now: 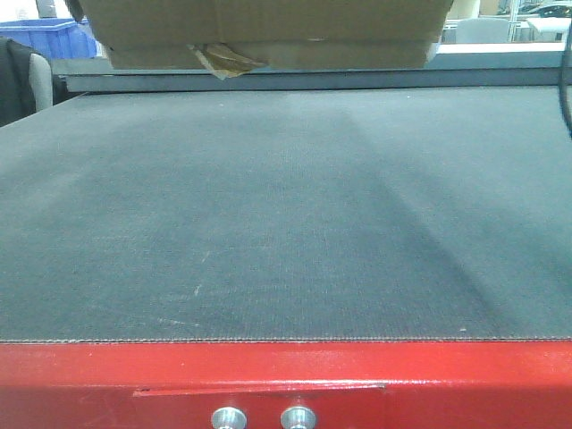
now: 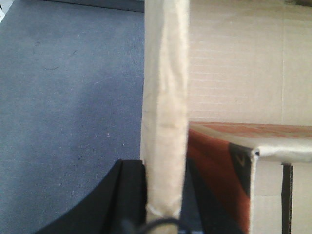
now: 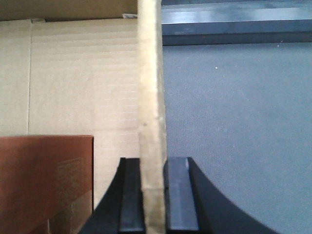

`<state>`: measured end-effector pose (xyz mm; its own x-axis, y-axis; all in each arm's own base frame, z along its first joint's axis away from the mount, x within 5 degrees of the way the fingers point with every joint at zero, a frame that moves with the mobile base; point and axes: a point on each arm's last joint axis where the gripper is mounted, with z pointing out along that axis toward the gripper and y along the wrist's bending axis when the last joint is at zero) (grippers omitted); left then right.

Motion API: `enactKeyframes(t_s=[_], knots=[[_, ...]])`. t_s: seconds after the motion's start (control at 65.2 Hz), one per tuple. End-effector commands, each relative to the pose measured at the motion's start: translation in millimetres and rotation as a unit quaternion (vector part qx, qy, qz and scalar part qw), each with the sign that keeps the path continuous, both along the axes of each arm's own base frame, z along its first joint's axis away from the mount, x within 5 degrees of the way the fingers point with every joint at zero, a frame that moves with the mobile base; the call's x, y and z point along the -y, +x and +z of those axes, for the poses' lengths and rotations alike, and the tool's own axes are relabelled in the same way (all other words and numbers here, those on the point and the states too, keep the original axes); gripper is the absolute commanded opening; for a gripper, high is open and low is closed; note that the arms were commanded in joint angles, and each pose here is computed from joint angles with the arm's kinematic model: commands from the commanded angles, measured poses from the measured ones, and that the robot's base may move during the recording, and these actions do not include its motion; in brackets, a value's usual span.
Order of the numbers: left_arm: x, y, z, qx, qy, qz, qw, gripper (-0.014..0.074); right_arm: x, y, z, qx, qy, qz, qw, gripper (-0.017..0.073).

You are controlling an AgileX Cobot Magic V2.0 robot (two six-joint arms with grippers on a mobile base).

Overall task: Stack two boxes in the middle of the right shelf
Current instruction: 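Lift the stacked boxes off the table with both grippers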

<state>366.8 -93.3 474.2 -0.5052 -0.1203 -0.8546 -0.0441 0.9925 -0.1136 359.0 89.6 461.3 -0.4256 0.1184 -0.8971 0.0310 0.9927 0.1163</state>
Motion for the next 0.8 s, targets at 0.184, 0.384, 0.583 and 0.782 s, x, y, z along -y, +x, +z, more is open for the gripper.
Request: enactKeyframes(t_s=[0.184,0.384,0.583,0.782], knots=[[-4.5,-5.7,15.0,0.037,-0.006,0.002,0.999,-0.0111,6.5,-1.4,11.0,0.031,-0.012,-0.004,0.999,-0.0162],[-4.4,-5.3,15.7,0.042,-0.006,0.001,0.999,-0.0111,6.5,-1.4,11.0,0.031,-0.012,-0.004,0.999,-0.0162],[-4.4,-5.3,15.7,0.042,-0.006,0.001,0.999,-0.0111,6.5,-1.4,11.0,0.031,-0.012,-0.004,0.999,-0.0162],[-4.4,-5.3,15.7,0.042,-0.006,0.001,0.999,-0.0111,6.3,-1.3,11.3,0.033,-0.011,-0.003,0.999,-0.0162]])
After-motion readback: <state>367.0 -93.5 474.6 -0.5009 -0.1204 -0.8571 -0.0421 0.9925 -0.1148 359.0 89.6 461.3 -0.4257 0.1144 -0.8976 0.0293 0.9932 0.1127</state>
